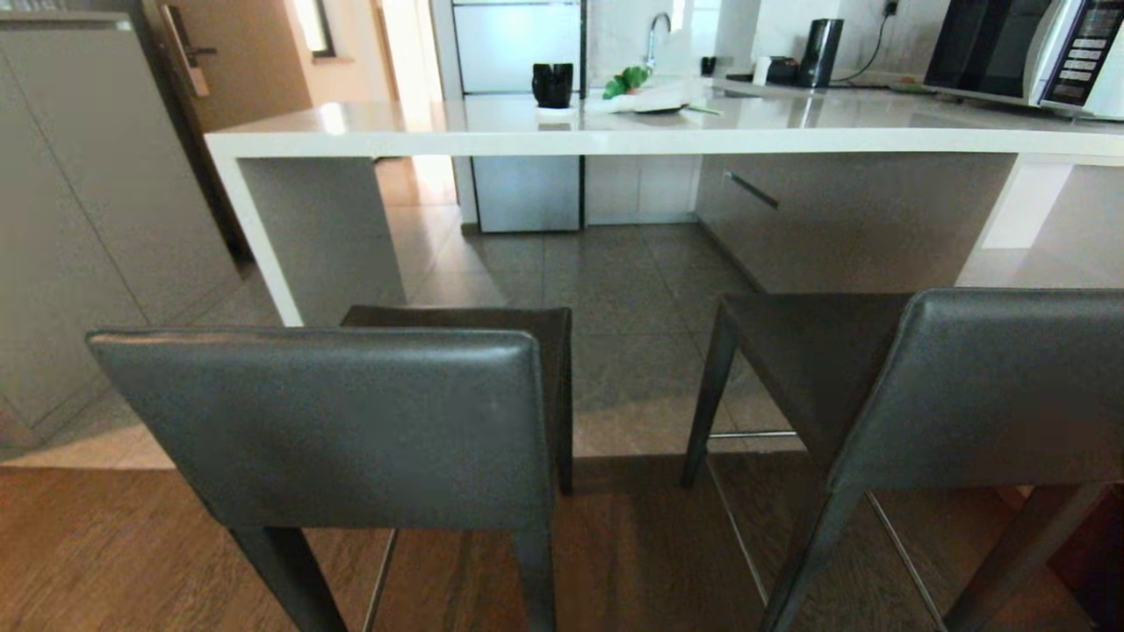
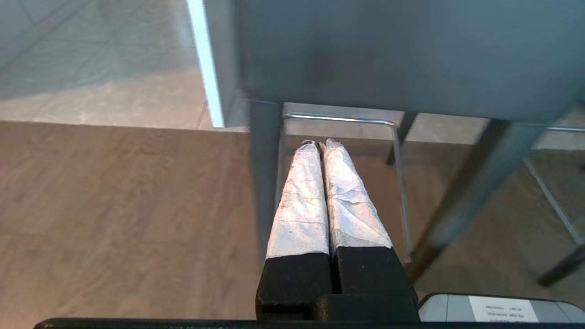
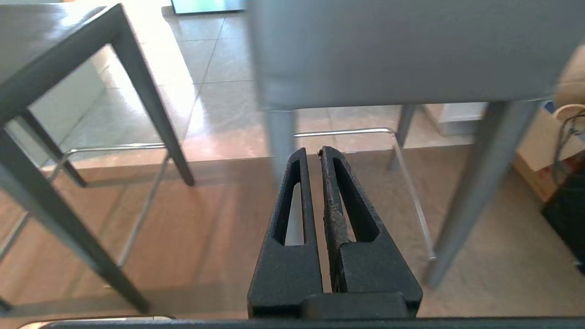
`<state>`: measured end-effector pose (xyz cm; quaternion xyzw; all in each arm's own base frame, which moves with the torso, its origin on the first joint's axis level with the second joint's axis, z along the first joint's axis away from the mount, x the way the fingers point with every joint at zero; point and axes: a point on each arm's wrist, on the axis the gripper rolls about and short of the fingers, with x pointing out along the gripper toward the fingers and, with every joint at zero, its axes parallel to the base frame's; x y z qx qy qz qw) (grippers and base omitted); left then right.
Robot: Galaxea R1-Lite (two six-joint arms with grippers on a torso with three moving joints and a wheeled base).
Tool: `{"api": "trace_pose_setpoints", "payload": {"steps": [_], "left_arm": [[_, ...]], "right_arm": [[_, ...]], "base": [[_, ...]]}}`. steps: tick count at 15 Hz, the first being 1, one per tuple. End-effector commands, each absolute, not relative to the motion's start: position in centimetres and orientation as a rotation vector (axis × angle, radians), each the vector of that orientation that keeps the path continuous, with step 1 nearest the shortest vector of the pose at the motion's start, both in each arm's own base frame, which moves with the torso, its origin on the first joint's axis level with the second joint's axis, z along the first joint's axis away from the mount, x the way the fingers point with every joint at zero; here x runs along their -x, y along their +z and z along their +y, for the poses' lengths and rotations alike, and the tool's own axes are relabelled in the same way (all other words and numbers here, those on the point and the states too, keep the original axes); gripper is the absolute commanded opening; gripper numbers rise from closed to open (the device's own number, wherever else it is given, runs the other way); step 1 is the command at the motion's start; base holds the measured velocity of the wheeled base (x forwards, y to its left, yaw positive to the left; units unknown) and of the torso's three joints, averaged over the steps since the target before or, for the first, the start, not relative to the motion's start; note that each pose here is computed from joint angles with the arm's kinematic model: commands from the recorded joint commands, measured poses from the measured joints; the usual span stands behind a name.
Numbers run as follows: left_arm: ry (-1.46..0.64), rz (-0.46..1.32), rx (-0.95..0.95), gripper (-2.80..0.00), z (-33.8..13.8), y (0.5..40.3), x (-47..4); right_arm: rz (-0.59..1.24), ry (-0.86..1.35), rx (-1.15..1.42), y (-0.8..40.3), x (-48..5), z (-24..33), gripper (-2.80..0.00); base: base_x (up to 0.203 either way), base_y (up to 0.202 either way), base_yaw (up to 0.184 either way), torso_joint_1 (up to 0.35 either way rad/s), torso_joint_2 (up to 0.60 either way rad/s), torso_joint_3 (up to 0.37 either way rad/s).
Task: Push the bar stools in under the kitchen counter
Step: Push the gray chair back under the dining table
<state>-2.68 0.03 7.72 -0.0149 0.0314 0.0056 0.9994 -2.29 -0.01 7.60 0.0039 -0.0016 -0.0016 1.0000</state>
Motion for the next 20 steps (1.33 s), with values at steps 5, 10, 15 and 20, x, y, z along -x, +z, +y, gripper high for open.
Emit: {"api": "trace_pose_setpoints", "payload": {"steps": [5, 10, 15, 20], "left_arm": [[0.013, 0.064, 0.03, -2.8, 0.03, 7.73, 2.67], [0.013, 0.066, 0.03, -2.8, 0.03, 7.69, 2.66], [0.013, 0.065, 0.03, -2.8, 0.03, 7.72, 2.67], [0.013, 0.065, 0.03, -2.8, 0.03, 7.72, 2.67]], "right_arm": [[-0.003, -0.003, -0.008, 7.62, 2.28, -0.01, -2.8], [-0.002, -0.003, -0.009, 7.59, 2.27, -0.01, -2.8], [-0.002, -0.003, -0.009, 7.6, 2.27, -0.01, -2.8], [-0.003, -0.003, -0.009, 7.63, 2.28, -0.01, -2.8]], "base": [[0.0, -0.193, 0.003, 0.005, 0.0, 0.001], [0.0, -0.194, 0.002, 0.002, 0.0, 0.006], [0.0, -0.194, 0.002, 0.005, 0.0, 0.0], [0.0, -0.195, 0.002, 0.002, 0.0, 0.002]]}}
